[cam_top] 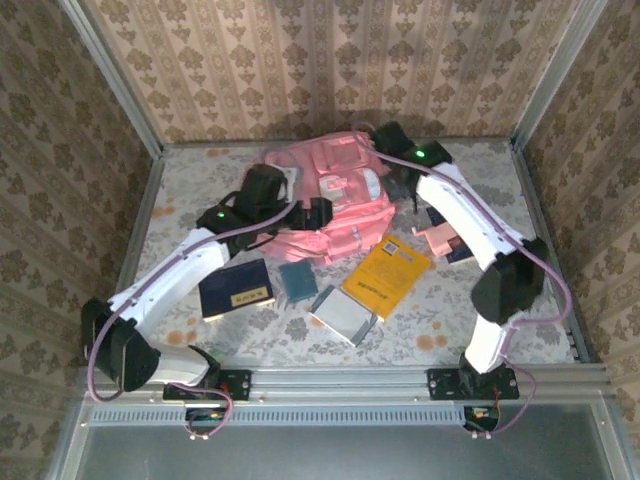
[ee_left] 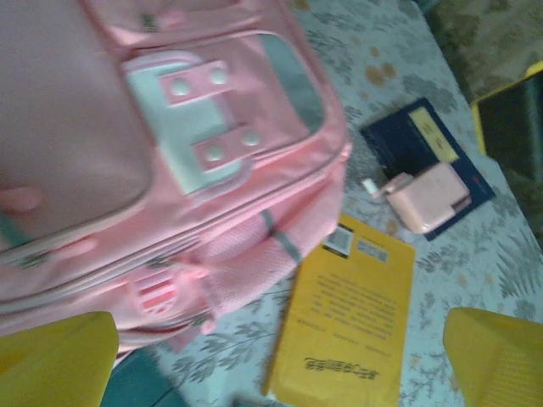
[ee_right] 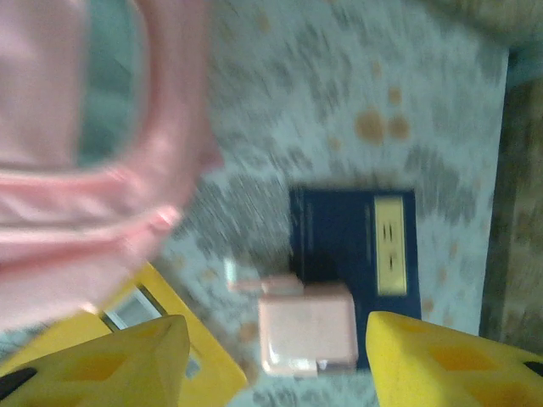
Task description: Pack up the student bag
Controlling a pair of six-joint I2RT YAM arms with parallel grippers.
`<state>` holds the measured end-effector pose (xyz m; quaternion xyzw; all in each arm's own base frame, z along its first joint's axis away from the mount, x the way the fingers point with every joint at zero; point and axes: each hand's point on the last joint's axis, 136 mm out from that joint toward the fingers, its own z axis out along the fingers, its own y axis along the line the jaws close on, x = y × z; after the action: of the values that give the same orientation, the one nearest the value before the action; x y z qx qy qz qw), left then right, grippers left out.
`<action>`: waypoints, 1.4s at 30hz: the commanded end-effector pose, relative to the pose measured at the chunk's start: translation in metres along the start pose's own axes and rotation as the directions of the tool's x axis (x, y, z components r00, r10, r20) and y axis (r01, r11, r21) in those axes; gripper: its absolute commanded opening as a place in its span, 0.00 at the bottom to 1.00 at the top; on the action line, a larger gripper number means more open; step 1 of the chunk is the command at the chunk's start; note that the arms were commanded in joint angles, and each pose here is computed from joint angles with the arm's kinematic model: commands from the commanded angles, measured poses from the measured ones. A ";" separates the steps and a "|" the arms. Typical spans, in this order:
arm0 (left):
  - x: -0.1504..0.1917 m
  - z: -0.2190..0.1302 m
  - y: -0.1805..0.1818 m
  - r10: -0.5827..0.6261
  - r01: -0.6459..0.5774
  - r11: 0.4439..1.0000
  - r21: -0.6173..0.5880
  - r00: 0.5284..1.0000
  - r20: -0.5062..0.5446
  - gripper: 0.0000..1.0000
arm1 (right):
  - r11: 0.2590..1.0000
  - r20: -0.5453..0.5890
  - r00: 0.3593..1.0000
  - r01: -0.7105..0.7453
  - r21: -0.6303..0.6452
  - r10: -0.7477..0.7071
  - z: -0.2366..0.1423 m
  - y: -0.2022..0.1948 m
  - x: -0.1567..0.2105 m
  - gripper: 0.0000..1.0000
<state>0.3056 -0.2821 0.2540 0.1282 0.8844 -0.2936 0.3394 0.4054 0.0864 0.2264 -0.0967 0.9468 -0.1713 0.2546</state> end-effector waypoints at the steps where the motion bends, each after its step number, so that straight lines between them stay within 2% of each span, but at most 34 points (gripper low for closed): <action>1: 0.003 0.020 -0.035 0.169 -0.168 0.985 0.030 0.984 -0.056 1.00 | 0.922 0.029 0.936 -0.338 -0.187 0.350 -0.002 -0.023 0.029 0.61; 3: 0.007 0.036 -0.053 0.268 -0.264 0.963 0.050 0.960 -0.087 1.00 | 0.858 0.017 0.884 -0.450 -0.247 0.468 -0.001 -0.035 0.046 0.61; 4: 0.010 0.047 -0.064 0.318 -0.311 0.947 0.077 0.943 -0.101 1.00 | 0.801 0.011 0.835 -0.525 -0.287 0.551 -0.002 -0.044 0.055 0.61; 7: 0.018 0.079 -0.095 0.415 -0.386 0.898 0.211 0.903 -0.115 1.00 | 0.558 -0.035 0.624 -0.721 -0.411 0.780 0.004 -0.060 0.084 0.61; 9: 0.018 0.098 -0.111 0.466 -0.422 0.858 0.292 0.879 -0.098 1.00 | 0.439 -0.075 0.521 -0.780 -0.445 0.850 0.010 -0.062 0.100 0.61; 11: 0.016 0.119 -0.123 0.541 -0.500 0.808 0.313 0.839 -0.057 1.00 | 0.378 -0.103 0.462 -0.818 -0.433 0.881 0.014 -0.062 0.119 0.61; 14: 0.017 0.155 -0.134 0.642 -0.609 0.731 0.308 0.767 -0.007 1.00 | 0.378 -0.072 0.437 -0.841 -0.388 0.897 0.010 -0.063 0.141 0.60; 16: 0.021 0.176 -0.147 0.684 -0.646 0.678 0.351 0.730 0.022 1.00 | 0.358 -0.070 0.407 -0.862 -0.358 0.911 0.010 -0.061 0.154 0.60; 19: 0.041 0.203 -0.171 0.731 -0.676 0.572 0.465 0.677 0.084 1.00 | 0.312 -0.096 0.348 -0.910 -0.272 0.932 0.018 -0.057 0.184 0.60; 22: 0.063 0.233 -0.183 0.795 -0.741 0.488 0.461 0.595 0.116 1.00 | 0.323 -0.048 0.337 -0.926 -0.194 0.940 0.016 -0.063 0.203 0.60; 24: 0.070 0.254 -0.183 0.808 -0.761 0.484 0.432 0.578 0.111 1.00 | 0.339 0.015 0.340 -0.932 -0.130 0.940 0.010 -0.074 0.215 0.60; 28: 0.077 0.276 -0.193 0.772 -0.718 0.509 0.475 0.624 0.116 1.00 | 0.342 0.130 0.336 -0.940 -0.022 0.933 -0.001 -0.095 0.235 0.63; 31: 0.087 0.286 -0.199 0.767 -0.717 0.498 0.489 0.626 0.137 1.00 | 0.339 0.170 0.332 -0.941 -0.013 0.928 -0.007 -0.101 0.238 0.63; 42: 0.086 0.314 -0.195 0.728 -0.710 0.548 0.442 0.666 0.166 1.00 | 0.379 0.126 0.366 -0.920 -0.101 0.922 0.005 -0.082 0.226 0.65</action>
<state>0.3167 -0.6173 0.0900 0.5747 0.6632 -0.3231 0.3544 0.2189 -0.0563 0.1555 0.4409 0.8138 0.0042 0.3787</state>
